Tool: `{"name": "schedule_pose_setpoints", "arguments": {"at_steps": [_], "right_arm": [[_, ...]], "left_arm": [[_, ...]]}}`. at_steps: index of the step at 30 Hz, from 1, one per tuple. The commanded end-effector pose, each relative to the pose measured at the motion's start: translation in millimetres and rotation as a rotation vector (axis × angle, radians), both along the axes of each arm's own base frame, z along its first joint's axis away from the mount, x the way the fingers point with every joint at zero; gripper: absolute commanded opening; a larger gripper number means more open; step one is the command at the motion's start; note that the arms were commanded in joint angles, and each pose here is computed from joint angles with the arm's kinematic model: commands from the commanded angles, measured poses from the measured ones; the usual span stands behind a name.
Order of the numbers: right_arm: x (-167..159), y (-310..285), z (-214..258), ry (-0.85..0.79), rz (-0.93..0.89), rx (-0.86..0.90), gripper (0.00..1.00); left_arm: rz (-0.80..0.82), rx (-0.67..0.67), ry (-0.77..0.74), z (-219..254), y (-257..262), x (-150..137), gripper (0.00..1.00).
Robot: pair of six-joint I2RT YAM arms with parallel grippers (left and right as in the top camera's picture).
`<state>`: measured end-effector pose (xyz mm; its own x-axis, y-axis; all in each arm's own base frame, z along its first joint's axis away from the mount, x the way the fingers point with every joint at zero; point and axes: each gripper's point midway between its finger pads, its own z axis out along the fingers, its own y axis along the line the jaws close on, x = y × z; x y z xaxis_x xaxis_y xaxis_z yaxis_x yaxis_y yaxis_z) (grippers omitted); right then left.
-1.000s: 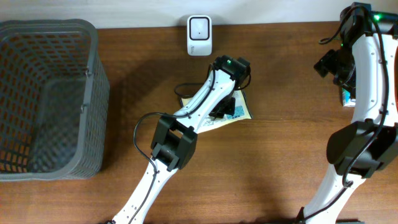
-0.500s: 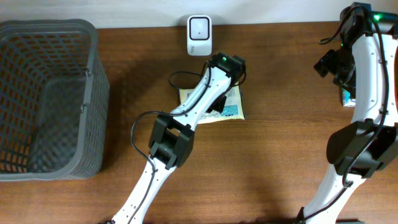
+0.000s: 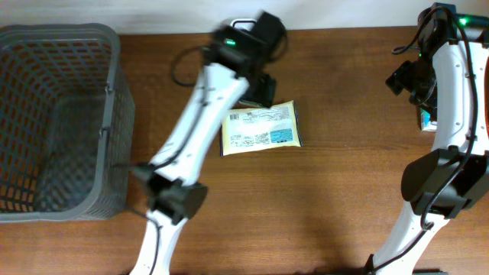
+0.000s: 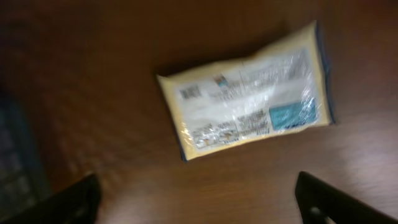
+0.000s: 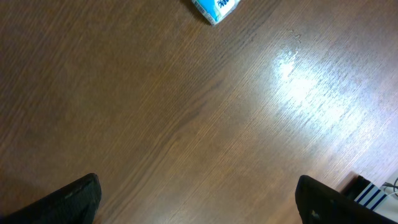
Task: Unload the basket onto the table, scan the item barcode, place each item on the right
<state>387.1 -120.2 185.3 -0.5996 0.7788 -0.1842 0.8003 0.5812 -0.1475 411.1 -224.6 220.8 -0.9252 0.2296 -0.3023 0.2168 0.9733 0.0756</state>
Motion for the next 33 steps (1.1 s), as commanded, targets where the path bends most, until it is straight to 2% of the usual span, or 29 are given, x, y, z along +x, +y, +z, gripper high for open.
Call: {"name": "schedule_pose_setpoints", "arguments": {"at_steps": [1,5,9,11,13,14,15,17,21,23,28,30,33], "right_arm": [[0.0,-0.7,-1.3,0.005,0.003,-0.001,0.99],[0.0,-0.7,-1.3,0.005,0.003,-0.001,0.98],[30.0,2.8,-0.5,-0.124,0.004,0.031,0.99],[36.8,16.0,-1.9,-0.155,0.014,0.109,0.99],[38.3,43.0,-3.0,-0.168,0.040,0.263,0.99],[44.5,59.5,-0.8,-0.194,0.129,0.346,0.99],[53.4,82.0,2.0,-0.229,0.311,0.421,0.99],[57.3,112.6,-3.3,-0.209,0.539,0.423,0.99],[49.3,168.2,-33.7,-0.099,0.676,0.397,0.99],[48.2,188.7,-58.5,-0.057,0.743,0.331,0.99],[43.9,199.3,-104.0,-0.009,0.792,0.250,0.99],[45.6,206.2,-119.6,-0.033,0.799,0.284,0.99],[42.4,239.8,-130.8,-0.095,0.987,0.439,0.99]], "left_arm": [[0.139,-0.091,-0.125,62.7,48.6,3.1,0.99],[0.297,-0.124,-0.222,104.5,123.3,7.8,0.99],[0.451,-0.168,-0.242,115.8,190.5,12.1,0.99],[0.510,-0.253,-0.235,120.9,216.5,10.2,0.99],[0.577,-0.280,-0.249,126.1,245.5,6.8,0.99],[0.612,-0.277,-0.259,127.9,260.7,4.7,0.99],[0.655,-0.272,-0.271,130.3,279.0,1.3,0.99],[0.710,-0.266,-0.287,133.2,301.9,-4.2,0.99],[0.853,-0.272,-0.305,133.6,342.4,-14.3,0.99],[0.917,-0.270,-0.314,133.6,363.4,-21.1,0.99],[0.958,-0.265,-0.321,133.6,379.5,-27.2,0.99],[0.958,-0.265,-0.321,133.6,379.3,-27.2,0.99],[0.958,-0.265,-0.321,133.6,379.3,-27.2,0.99]]}}
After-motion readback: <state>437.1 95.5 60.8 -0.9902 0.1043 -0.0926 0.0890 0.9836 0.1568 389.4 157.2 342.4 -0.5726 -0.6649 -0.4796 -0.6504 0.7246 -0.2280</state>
